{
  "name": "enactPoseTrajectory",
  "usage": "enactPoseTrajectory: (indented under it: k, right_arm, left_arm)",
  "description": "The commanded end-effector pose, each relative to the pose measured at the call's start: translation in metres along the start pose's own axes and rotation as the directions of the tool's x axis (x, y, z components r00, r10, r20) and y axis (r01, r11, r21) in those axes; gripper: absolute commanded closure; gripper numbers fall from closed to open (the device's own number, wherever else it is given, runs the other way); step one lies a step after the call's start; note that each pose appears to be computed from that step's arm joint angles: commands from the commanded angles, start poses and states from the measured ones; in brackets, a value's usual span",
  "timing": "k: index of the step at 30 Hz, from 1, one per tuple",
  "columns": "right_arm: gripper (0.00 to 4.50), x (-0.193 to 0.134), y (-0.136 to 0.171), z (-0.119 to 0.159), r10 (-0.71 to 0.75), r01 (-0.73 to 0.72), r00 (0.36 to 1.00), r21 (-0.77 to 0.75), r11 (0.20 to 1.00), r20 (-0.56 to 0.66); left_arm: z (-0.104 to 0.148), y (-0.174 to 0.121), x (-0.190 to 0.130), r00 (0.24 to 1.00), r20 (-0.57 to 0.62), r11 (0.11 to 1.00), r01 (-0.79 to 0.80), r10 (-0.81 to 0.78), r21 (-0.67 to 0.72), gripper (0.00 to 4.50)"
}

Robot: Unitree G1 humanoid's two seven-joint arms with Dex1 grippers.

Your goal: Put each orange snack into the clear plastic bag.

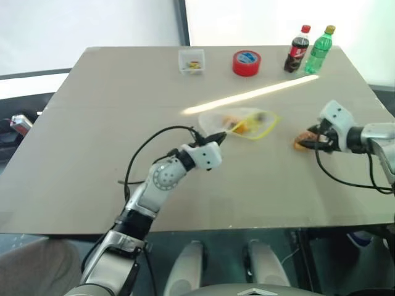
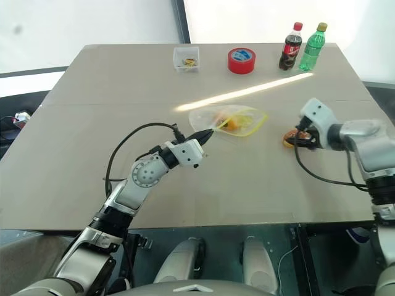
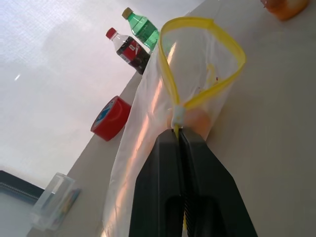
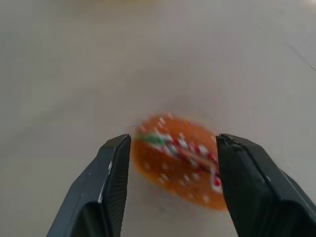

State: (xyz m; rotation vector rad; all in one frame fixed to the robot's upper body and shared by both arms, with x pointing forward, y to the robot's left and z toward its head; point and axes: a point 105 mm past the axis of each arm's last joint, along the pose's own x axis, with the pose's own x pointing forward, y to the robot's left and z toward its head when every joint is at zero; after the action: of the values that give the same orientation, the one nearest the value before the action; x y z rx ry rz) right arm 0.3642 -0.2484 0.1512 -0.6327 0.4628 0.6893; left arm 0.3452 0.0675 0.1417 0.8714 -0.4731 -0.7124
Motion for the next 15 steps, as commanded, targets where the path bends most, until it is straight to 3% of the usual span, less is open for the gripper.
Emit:
enactPoseTrajectory:
  k: [1,7,15]
  right_arm:
    - [1.71,-0.009,-0.017,-0.005,-0.034,0.014,0.997,-0.248,0.969,-0.074]
    - [1.71,0.004,-0.031,-0.009,-0.034,-0.026,0.99,-0.421,0.907,-0.134]
    - [1.71,0.02,-0.029,-0.01,0.026,-0.089,0.988,-0.425,0.901,-0.152]
  left_arm:
    - [0.005,0.008,0.003,0.999,0.02,0.999,-0.029,0.029,0.02,4.5]
    - [0.006,0.008,0.004,0.999,0.024,0.999,-0.033,0.033,0.021,4.5]
    - [0.004,0.006,0.0,0.999,0.008,0.999,-0.046,0.046,0.02,4.5]
